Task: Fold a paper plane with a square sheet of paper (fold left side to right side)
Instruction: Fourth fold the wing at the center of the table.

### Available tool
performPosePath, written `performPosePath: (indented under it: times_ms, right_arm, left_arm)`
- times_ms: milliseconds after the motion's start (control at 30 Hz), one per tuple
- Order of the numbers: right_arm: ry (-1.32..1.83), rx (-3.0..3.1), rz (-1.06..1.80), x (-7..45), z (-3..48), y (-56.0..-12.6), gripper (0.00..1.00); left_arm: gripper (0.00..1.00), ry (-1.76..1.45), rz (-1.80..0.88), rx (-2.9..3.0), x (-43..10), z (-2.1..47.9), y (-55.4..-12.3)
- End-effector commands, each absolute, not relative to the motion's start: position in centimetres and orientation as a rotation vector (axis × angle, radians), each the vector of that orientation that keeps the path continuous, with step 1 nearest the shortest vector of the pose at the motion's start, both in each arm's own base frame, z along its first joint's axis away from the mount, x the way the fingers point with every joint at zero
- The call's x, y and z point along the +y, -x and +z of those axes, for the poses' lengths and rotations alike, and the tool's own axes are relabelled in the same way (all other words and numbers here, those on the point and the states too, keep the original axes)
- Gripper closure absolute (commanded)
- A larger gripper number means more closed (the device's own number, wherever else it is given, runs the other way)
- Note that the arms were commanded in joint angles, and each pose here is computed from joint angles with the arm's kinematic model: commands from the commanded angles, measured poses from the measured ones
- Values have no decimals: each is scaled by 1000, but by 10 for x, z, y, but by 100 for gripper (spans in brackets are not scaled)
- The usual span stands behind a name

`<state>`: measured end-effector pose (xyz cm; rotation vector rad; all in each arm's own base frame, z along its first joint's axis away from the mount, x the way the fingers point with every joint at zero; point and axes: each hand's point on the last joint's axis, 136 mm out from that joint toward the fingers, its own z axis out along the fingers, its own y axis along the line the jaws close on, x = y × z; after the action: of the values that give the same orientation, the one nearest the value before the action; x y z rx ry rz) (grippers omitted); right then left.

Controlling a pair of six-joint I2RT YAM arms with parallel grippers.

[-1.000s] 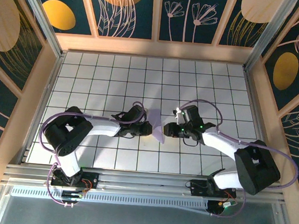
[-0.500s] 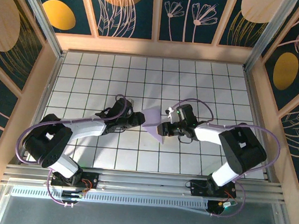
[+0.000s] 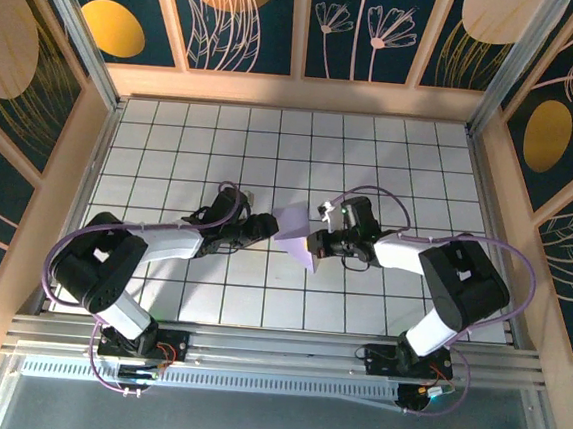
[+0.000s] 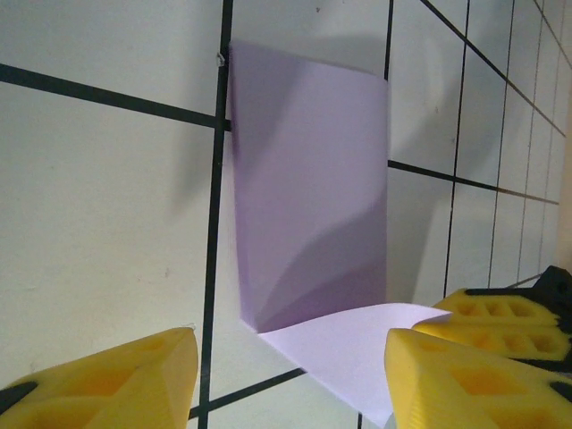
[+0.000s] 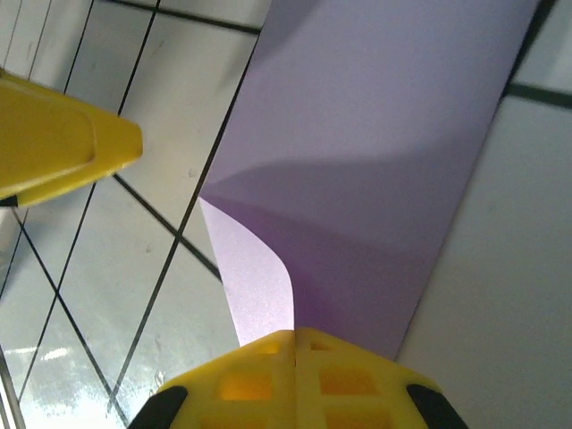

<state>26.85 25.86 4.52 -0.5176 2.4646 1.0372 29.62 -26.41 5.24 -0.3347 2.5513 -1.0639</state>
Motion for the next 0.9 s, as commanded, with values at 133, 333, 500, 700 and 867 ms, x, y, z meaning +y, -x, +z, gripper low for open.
performPosePath:
  times_ms: [133, 333, 500, 700, 867]
  right_arm:
    - [496, 2309, 1144, 258, 83, -269, 100]
    - [472, 2277, 1176, 253, 89, -267, 100]
    - [472, 2278, 1181, 252, 88, -267, 100]
    - [471, 2281, 1184, 251, 87, -266, 100]
    - [443, 2304, 1159, 243, 81, -266, 100]
  left_arm:
    - [44, 318, -1256, 2484, -281, 64, -306]
    - [45, 317, -1288, 2475, -288, 62, -316]
    - [50, 295, -1310, 2491, -298, 54, -323]
    - [60, 257, -1314, 2504, -310, 48, -337]
    - [72, 235, -1246, 2526, -310, 39, -345]
